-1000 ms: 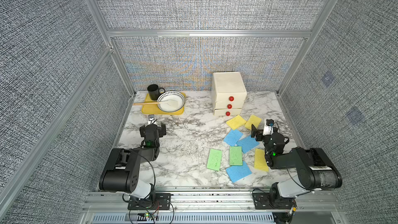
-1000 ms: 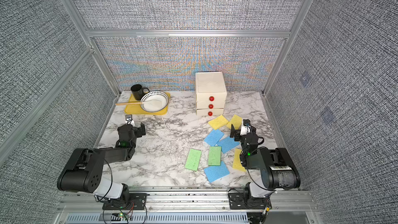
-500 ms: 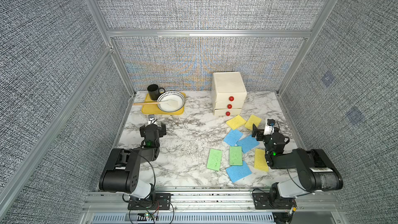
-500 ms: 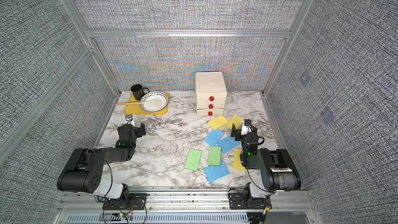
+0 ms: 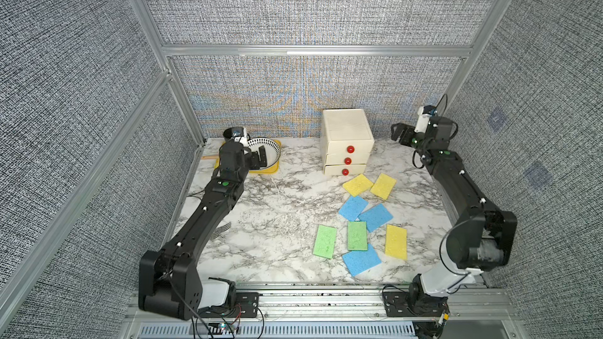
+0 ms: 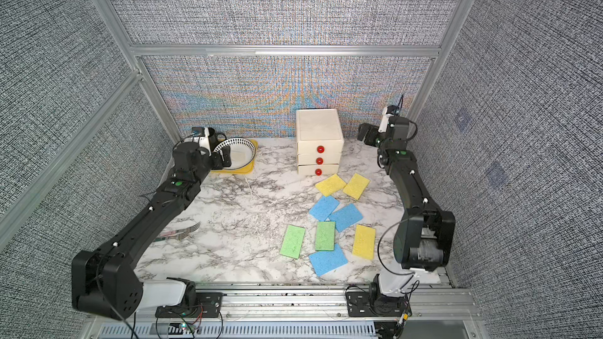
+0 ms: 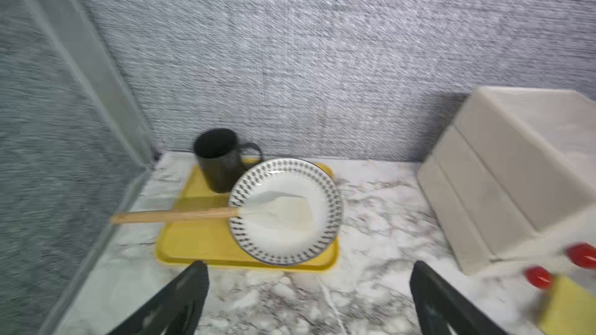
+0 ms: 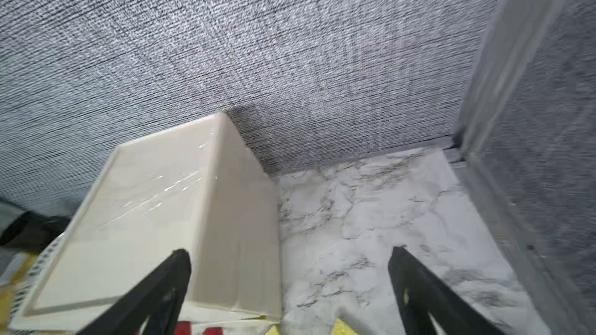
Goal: Please put the sticky notes in the drawer by color
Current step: Move the storage box to the center of the board.
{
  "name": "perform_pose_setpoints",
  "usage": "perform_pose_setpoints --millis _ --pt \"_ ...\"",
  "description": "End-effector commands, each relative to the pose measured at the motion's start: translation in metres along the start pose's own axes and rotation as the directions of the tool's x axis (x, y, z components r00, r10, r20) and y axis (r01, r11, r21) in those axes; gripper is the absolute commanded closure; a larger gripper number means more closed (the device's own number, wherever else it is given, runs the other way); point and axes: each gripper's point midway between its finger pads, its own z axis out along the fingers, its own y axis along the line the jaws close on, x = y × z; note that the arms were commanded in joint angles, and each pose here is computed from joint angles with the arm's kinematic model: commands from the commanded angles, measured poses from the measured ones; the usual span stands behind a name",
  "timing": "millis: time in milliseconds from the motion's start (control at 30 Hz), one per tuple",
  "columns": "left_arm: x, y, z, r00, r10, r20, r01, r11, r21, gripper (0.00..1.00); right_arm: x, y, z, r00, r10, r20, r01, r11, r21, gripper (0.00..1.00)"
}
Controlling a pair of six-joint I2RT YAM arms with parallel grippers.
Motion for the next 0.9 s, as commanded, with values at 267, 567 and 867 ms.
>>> perform_pose_setpoints --millis 267,567,867 --pt "-0.016 -0.130 0.070 0.950 0.001 -0.311 0.131 0.906 0.403 0.00 0.017 0.055 0.083 0.940 0.152 -0.306 -0.276 0.865 -0.419 0.01" --pt "0.007 -0.206 0.123 0.916 0.058 -0.398 0.163 0.851 0.500 0.00 0.035 0.088 0.122 0.934 0.106 -0.341 -0.267 0.842 -0.470 0.01" --pt "0.031 -0.233 0.128 0.900 0.077 -0.429 0.182 0.828 0.531 0.00 0.079 0.099 0.133 0.914 0.018 -0.405 -0.219 0.863 -0.455 0.01"
